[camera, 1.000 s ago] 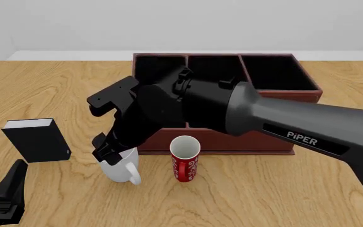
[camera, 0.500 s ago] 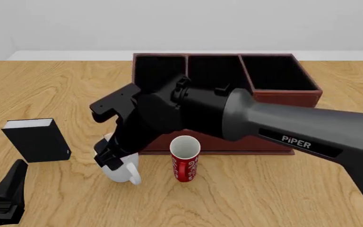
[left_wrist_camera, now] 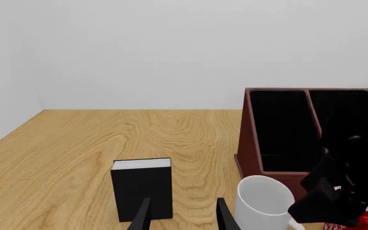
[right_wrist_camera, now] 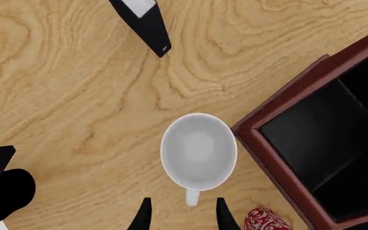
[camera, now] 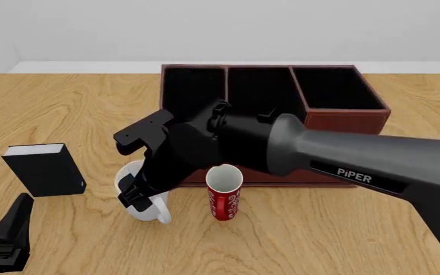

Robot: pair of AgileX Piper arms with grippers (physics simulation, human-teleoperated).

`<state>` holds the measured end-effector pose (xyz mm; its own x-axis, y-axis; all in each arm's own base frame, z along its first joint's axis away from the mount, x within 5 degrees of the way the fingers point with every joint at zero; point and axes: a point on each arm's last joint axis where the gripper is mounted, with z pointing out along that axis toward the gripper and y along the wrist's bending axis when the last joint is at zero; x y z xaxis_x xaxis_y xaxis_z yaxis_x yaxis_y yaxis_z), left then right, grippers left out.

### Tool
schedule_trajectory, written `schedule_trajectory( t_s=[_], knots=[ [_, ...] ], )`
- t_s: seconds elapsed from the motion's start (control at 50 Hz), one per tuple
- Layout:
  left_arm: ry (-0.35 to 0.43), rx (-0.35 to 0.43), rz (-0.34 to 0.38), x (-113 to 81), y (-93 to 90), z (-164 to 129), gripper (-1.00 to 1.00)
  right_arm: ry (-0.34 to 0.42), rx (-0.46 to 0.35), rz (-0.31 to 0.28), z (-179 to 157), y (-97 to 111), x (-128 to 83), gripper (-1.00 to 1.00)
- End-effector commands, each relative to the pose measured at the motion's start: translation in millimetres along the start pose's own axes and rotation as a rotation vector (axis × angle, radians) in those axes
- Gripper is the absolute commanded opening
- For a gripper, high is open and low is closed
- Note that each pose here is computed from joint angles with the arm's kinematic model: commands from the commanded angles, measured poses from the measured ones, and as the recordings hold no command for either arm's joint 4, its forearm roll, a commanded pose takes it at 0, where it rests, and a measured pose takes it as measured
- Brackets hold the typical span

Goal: Pick up the white mug and place it to the right of the caddy.

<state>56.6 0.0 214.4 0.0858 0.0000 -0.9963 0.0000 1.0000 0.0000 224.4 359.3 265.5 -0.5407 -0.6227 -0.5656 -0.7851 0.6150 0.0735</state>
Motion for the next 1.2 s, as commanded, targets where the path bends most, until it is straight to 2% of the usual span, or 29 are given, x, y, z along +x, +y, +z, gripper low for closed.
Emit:
schedule_trajectory(
  t_s=[0.02, 0.62, 1.2],
  knots=[
    [0.0, 0.0, 0.0, 0.0, 0.0, 0, 1.0, 0.016, 0.003, 0.012, 7, -2, 5, 1.0],
    [0.0, 0.0, 0.0, 0.0, 0.0, 0, 1.0, 0.043, 0.015, 0.034, 21, -9, 14, 1.0],
    [0.0, 0.0, 0.0, 0.0, 0.0, 0, 1.0, 0.061, 0.01, 0.04, 31, -3, 19, 1.0]
  ],
)
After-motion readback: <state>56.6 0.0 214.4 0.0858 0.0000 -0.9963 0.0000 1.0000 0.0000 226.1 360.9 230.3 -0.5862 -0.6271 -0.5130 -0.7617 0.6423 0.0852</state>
